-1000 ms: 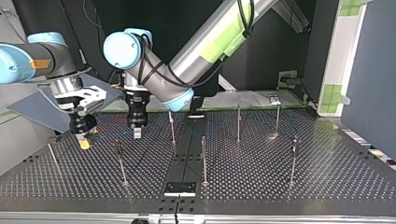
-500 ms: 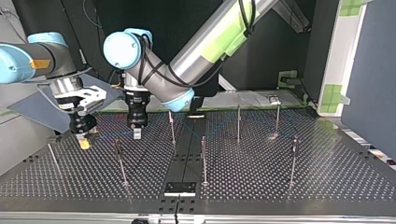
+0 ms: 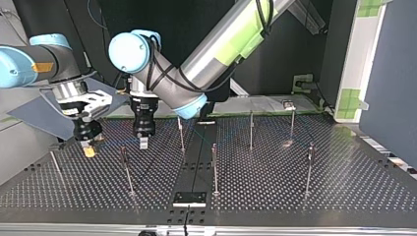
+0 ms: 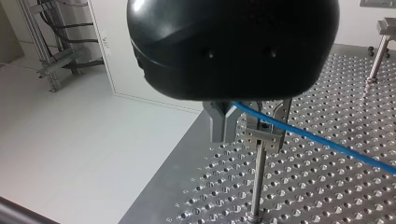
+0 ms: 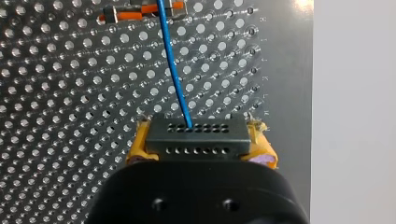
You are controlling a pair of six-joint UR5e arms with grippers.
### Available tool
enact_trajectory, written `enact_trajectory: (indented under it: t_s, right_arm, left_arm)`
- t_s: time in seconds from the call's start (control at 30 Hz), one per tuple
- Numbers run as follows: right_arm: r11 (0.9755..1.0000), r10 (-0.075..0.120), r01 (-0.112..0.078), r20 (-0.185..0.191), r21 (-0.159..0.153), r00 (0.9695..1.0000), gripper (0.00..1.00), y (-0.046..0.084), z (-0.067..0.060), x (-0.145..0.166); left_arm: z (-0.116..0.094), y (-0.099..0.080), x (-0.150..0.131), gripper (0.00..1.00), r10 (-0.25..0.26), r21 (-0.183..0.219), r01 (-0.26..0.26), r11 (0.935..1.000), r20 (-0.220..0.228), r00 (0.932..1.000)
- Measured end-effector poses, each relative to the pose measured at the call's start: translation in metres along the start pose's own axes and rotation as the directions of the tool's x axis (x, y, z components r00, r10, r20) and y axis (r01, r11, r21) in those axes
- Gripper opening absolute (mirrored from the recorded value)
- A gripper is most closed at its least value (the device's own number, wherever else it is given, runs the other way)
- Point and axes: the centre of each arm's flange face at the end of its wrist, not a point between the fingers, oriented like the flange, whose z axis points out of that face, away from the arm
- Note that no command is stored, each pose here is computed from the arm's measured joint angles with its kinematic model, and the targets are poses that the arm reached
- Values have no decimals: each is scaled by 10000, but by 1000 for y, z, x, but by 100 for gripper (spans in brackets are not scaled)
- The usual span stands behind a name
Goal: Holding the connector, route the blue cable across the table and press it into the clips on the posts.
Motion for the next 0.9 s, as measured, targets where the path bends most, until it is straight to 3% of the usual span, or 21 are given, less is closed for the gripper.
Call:
enact_trajectory:
  t_s: [0.4,0.9]
  right_arm:
    - [10000,0,0,2,9,10000,0,0,0,0]
    - [10000,0,0,0,-1,10000,0,0,0,0]
  left_arm:
    - [9,6,-6,0,33,256,-32,9997,-34,10000]
    - [5,4,3,0,58,105,-57,9999,-76,10000]
